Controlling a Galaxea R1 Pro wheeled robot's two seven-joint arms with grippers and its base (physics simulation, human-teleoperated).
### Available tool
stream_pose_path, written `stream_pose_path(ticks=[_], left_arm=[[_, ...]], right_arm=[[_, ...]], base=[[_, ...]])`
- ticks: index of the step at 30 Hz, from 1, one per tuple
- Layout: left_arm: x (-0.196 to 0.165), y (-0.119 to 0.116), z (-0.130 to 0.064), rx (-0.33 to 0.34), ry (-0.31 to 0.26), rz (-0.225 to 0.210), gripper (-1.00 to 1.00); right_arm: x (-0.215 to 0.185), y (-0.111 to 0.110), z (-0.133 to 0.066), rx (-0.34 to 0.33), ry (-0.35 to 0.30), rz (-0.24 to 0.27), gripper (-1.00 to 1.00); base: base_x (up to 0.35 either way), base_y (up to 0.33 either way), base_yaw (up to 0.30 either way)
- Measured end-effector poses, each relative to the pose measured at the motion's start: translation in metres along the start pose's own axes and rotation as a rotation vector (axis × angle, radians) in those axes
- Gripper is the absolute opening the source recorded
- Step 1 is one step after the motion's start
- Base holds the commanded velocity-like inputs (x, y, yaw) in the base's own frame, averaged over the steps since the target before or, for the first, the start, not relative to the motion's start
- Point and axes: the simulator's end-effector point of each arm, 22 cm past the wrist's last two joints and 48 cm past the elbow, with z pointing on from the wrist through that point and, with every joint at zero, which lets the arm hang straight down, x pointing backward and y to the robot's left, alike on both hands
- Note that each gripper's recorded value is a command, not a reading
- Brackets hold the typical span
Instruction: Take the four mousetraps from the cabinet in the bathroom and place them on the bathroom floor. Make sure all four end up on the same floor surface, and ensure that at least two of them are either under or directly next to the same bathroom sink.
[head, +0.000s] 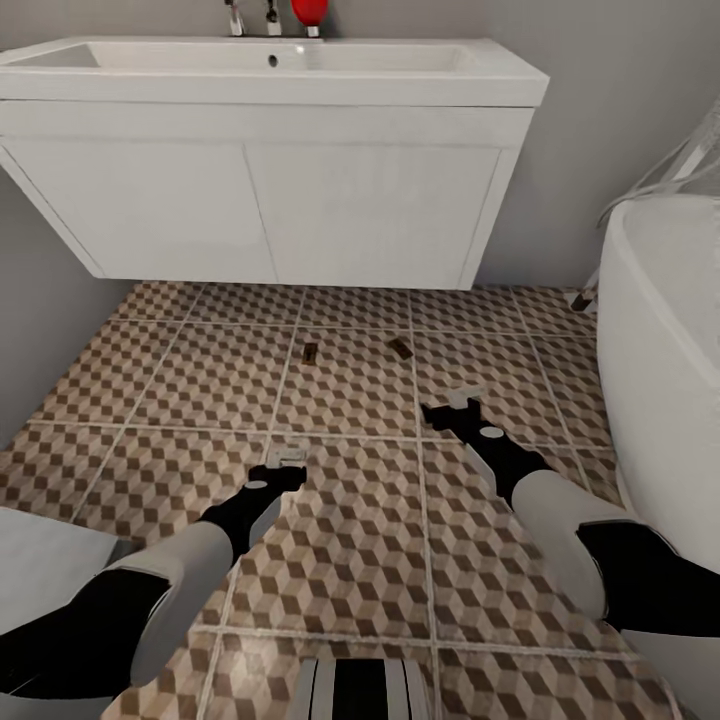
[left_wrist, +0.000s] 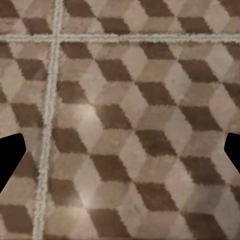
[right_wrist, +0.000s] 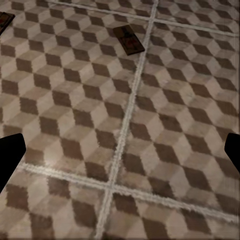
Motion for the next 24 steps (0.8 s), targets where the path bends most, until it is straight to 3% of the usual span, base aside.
stream_pose_path(ticks=[24], left_arm=[[-0.020,0.013,-0.048,-0.022,-0.033,0.011,1.00]], right_arm=[[-0.034,-0.005,-0.051,0.012,-0.086,-0.012,1.00]], base=[[0.000,0.000,0.000]])
